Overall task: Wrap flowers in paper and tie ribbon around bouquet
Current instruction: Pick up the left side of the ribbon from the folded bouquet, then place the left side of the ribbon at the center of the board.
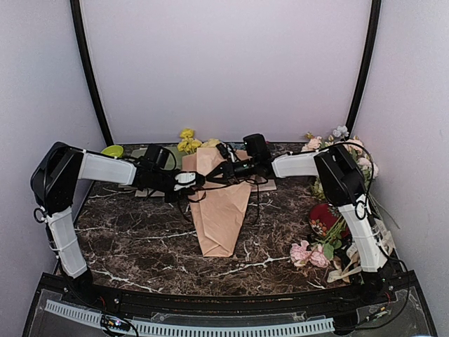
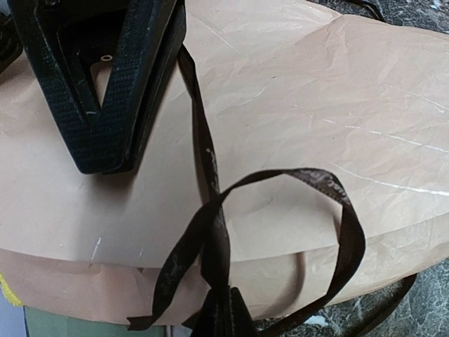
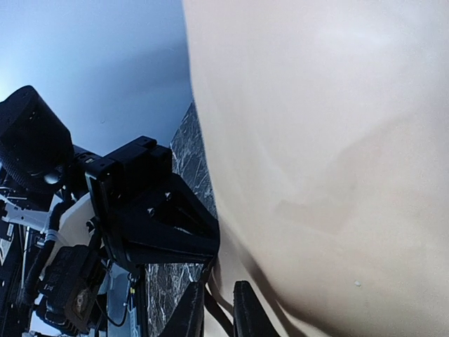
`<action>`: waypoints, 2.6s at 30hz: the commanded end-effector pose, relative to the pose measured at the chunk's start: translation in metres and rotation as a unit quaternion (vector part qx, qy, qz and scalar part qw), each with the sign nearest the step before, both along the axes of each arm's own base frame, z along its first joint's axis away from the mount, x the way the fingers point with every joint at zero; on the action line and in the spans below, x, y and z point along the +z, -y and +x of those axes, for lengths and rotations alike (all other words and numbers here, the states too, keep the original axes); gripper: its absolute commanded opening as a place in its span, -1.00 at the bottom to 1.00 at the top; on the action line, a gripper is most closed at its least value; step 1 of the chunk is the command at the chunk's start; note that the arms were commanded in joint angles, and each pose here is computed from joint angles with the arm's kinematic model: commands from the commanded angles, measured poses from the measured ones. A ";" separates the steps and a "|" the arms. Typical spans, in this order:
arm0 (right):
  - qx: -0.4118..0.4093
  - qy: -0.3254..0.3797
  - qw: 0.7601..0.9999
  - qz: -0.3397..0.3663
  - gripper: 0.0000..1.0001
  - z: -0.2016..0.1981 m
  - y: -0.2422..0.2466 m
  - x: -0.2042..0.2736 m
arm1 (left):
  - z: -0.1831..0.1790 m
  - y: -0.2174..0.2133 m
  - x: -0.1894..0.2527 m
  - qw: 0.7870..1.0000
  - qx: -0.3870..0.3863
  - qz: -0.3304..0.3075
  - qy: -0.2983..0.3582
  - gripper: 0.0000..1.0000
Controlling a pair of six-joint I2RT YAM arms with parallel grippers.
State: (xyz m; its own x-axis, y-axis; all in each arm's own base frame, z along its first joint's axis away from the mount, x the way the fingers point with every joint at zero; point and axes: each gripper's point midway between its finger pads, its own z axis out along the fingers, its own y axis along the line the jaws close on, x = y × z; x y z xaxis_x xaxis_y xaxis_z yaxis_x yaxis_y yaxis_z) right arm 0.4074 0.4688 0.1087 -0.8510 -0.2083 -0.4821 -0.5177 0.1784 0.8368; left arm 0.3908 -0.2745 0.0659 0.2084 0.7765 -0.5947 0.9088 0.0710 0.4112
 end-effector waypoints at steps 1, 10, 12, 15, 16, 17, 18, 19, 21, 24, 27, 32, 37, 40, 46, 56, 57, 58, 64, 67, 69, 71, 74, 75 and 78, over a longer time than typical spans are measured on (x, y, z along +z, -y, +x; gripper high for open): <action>-0.028 0.028 0.999 -0.021 -0.69 0.006 0.003 0.023 | -0.005 0.001 0.028 1.000 0.008 -0.021 0.011 -1.00; 0.021 0.064 0.997 0.020 -0.38 -0.011 0.003 0.056 | -0.010 0.001 0.031 0.999 0.012 -0.036 0.009 -1.00; 0.022 0.065 0.998 0.013 -0.36 -0.012 0.000 0.052 | -0.009 0.002 0.032 0.999 0.011 -0.038 0.010 -1.00; 0.030 0.057 0.998 0.002 -0.42 -0.019 -0.005 0.045 | -0.008 0.002 0.032 0.999 0.012 -0.038 0.010 -1.00; 0.032 0.054 0.998 -0.002 -0.48 -0.022 -0.006 0.043 | -0.008 0.002 0.032 0.999 0.012 -0.037 0.009 -1.00; 0.032 0.053 0.998 -0.006 -0.51 -0.025 -0.007 0.042 | -0.009 0.002 0.030 0.999 0.012 -0.036 0.007 -1.00; 0.031 0.054 0.998 -0.008 -0.52 -0.027 -0.006 0.043 | -0.009 0.002 0.030 0.999 0.013 -0.036 0.005 -1.00; 0.029 0.056 0.998 -0.009 -0.52 -0.029 -0.005 0.045 | -0.009 0.002 0.029 0.999 0.014 -0.036 0.004 -1.00; 0.024 0.058 0.998 -0.009 -0.49 -0.031 -0.004 0.045 | -0.009 0.002 0.028 0.999 0.014 -0.038 0.002 -1.00; 0.011 0.048 0.998 -0.031 -0.46 -0.023 -0.002 0.032 | -0.010 0.004 0.029 0.999 0.014 -0.044 -0.001 -1.00; 0.000 0.040 0.998 -0.051 -0.45 -0.015 0.000 0.021 | -0.010 0.004 0.031 0.999 0.017 -0.046 -0.002 -1.00; -0.016 0.018 0.998 -0.065 -0.40 -0.005 0.004 0.002 | -0.016 0.004 0.045 0.998 0.018 -0.060 0.000 -1.00; -0.034 -0.010 0.997 -0.075 -0.40 0.008 0.005 -0.017 | -0.032 0.013 0.058 0.997 0.002 -0.075 0.006 -1.00; -0.034 -0.019 0.996 -0.076 -0.40 0.013 0.000 -0.026 | -0.041 0.023 0.058 0.998 -0.006 -0.064 0.009 -1.00; -0.035 -0.034 0.996 -0.078 -0.40 0.018 -0.004 -0.042 | -0.052 0.037 0.077 0.998 -0.022 -0.062 0.023 -1.00; -0.036 -0.048 0.994 -0.089 -0.40 0.016 -0.002 -0.060 | -0.097 0.064 0.096 0.996 -0.073 0.038 0.038 -1.00; -0.036 -0.048 0.994 -0.089 -0.40 0.015 -0.002 -0.061 | -0.100 0.063 0.095 0.995 -0.072 0.054 0.039 -1.00; -0.036 -0.048 0.994 -0.090 -0.40 0.015 -0.001 -0.061 | -0.101 0.061 0.092 0.994 -0.067 0.070 0.041 -1.00; -0.034 -0.045 0.994 -0.091 -0.40 0.014 -0.001 -0.061 | -0.082 0.024 0.066 0.979 0.002 0.193 0.069 -1.00; -0.033 -0.045 0.994 -0.091 -0.40 0.014 0.000 -0.061 | -0.063 0.017 0.061 0.971 0.032 0.217 0.099 -1.00; -0.033 -0.045 0.994 -0.090 -0.40 0.014 0.000 -0.060 | -0.053 0.024 0.062 0.973 0.041 0.200 0.111 -1.00; -0.033 -0.046 0.994 -0.091 -0.41 0.013 0.000 -0.061 | -0.044 0.031 0.063 0.976 0.047 0.177 0.120 -1.00; -0.031 -0.045 0.994 -0.093 -0.41 0.012 0.001 -0.062 | -0.027 0.033 0.057 0.975 0.062 0.165 0.134 -1.00; -0.030 -0.046 0.994 -0.094 -0.42 0.011 0.002 -0.062 | -0.021 0.031 0.054 0.975 0.069 0.166 0.134 -1.00; -0.031 -0.043 0.994 -0.097 -0.42 0.010 0.003 -0.062 | -0.002 0.016 0.036 0.970 0.096 0.185 0.124 -1.00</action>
State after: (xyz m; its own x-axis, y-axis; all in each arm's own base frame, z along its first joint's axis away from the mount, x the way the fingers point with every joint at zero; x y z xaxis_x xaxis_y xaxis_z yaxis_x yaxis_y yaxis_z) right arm 0.4203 0.4714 0.0648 -0.8946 -0.2263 -0.3854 -0.4435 0.3424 0.8283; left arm 0.3608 -0.3052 0.1118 0.2012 0.9506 -0.2364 0.7881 -0.0138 0.6154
